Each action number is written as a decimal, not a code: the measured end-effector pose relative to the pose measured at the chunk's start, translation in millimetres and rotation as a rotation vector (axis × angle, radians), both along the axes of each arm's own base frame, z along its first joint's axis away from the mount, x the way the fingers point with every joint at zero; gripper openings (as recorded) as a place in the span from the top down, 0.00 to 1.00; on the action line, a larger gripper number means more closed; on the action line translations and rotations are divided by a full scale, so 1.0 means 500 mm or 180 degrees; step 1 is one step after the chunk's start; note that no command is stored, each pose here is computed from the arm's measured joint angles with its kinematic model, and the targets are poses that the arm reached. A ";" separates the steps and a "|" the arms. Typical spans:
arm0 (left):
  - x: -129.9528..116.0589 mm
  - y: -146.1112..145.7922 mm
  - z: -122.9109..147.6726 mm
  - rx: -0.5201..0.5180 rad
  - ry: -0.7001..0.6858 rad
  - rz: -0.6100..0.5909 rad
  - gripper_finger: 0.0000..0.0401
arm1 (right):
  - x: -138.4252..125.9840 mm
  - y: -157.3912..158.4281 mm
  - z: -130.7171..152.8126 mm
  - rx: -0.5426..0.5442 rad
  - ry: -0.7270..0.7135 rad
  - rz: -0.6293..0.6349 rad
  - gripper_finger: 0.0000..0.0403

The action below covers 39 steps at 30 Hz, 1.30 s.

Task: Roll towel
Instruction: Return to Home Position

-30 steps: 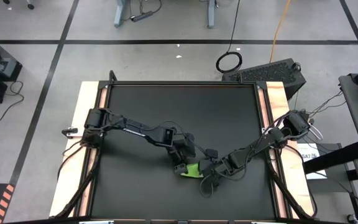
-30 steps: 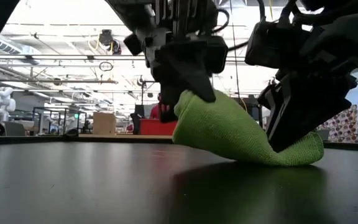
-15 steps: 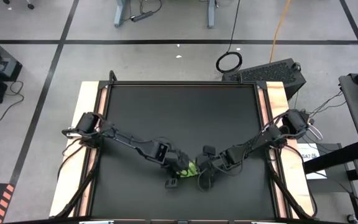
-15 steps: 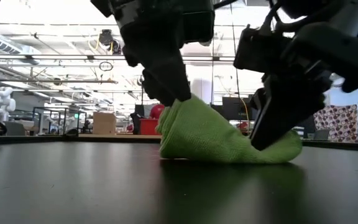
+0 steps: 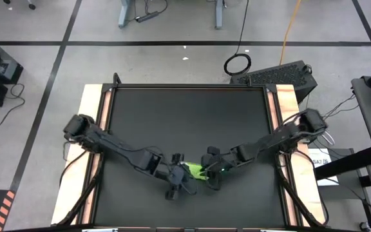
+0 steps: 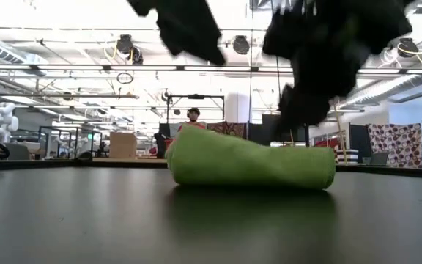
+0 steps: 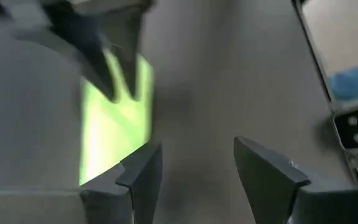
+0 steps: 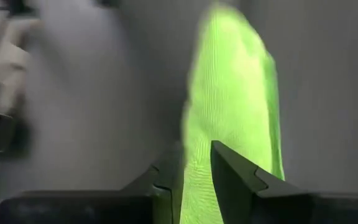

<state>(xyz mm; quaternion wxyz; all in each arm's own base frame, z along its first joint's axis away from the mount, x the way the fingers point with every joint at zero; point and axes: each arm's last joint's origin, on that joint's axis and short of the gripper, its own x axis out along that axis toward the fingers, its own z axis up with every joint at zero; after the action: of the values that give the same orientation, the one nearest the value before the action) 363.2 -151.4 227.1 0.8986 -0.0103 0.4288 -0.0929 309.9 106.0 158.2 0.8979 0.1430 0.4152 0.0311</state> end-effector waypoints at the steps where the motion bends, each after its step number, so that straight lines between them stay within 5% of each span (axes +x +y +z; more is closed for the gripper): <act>1: -0.007 0.003 0.018 0.0056 -0.0101 0.0003 0.49 | -0.004 0.000 0.020 0.0032 -0.0105 0.0022 0.82; 7: -0.060 0.039 0.123 0.0373 -0.0492 0.0159 0.49 | -0.057 -0.015 0.163 0.0081 -0.0811 0.0185 0.77; 12: -0.141 0.081 0.171 0.0631 -0.0624 0.0486 0.49 | -0.157 -0.045 0.269 -0.0080 -0.1142 0.0132 0.70; 20: -0.317 0.143 0.089 0.0202 -0.1033 0.1334 0.49 | -0.346 -0.089 0.344 -0.0341 -0.1369 -0.0122 0.66; 29: -0.433 0.180 -0.058 -0.0498 -0.1536 0.1995 0.49 | -0.438 -0.120 0.240 -0.0009 -0.1859 -0.0398 0.68; 39: -0.465 0.198 -0.143 -0.0471 -0.1779 0.2299 0.49 | -0.441 -0.124 0.057 0.0374 -0.2640 -0.0676 0.69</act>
<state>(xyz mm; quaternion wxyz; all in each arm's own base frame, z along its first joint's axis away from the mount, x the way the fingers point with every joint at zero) 130.5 -52.5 155.3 0.9514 -0.1977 0.1312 0.1965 89.6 43.8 186.9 0.9773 0.2111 -0.0003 0.0170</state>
